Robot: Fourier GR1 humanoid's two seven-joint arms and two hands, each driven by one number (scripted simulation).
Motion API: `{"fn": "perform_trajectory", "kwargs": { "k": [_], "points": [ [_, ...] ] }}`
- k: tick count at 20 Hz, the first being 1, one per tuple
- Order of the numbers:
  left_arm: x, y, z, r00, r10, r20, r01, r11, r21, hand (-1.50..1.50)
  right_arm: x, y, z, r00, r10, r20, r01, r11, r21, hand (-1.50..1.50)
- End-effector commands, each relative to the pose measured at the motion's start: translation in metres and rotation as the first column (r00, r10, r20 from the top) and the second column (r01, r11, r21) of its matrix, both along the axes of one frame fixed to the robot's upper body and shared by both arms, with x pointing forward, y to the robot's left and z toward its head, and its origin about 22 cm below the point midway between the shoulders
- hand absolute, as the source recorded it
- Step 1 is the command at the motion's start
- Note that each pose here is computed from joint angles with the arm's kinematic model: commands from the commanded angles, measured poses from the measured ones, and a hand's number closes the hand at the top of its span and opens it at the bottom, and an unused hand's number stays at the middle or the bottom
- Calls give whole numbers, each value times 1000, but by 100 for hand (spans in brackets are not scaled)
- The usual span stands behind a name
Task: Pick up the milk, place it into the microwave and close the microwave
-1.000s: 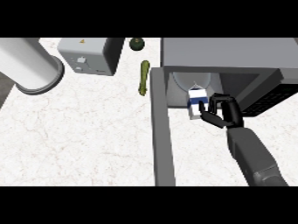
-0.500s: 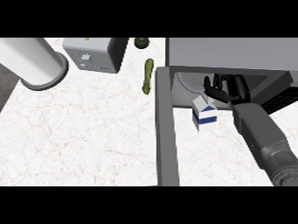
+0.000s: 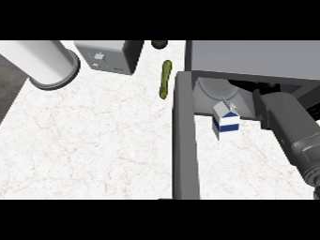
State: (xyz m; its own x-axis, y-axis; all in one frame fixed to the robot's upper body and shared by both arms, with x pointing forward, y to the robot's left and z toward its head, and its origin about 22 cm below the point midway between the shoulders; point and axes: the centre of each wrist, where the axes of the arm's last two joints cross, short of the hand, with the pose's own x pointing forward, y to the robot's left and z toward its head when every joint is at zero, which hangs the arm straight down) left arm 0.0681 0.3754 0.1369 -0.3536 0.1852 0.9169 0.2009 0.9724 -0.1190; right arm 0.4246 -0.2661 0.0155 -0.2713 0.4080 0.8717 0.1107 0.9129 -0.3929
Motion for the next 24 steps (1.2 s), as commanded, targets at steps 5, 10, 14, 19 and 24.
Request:
{"fn": "perform_trajectory", "kwargs": {
  "k": [5, 10, 14, 19, 24],
  "points": [
    [11, -3, 4, 999, -36, 19, 36, 999, -2, -150, 7, -6, 14, 990, -134, 32, 137, 986, -91, 150],
    [18, 0, 6, 999, -24, 32, 24, 1000, 13, -150, 11, -25, 33, 981, -183, 61, 188, 977, -100, 150],
    [21, -2, 7, 998, -52, 30, 52, 999, 17, -150, 11, -22, 31, 974, -216, 64, 222, 971, -92, 150],
    [24, 3, 3, 998, -62, 17, 62, 998, 27, -150, 8, -30, 29, 967, -247, 62, 251, 965, -78, 150],
    [31, 3, 6, 998, -59, 26, 58, 998, 27, -150, 10, -31, 33, 964, -253, 82, 259, 964, -62, 150]
  ]
}}
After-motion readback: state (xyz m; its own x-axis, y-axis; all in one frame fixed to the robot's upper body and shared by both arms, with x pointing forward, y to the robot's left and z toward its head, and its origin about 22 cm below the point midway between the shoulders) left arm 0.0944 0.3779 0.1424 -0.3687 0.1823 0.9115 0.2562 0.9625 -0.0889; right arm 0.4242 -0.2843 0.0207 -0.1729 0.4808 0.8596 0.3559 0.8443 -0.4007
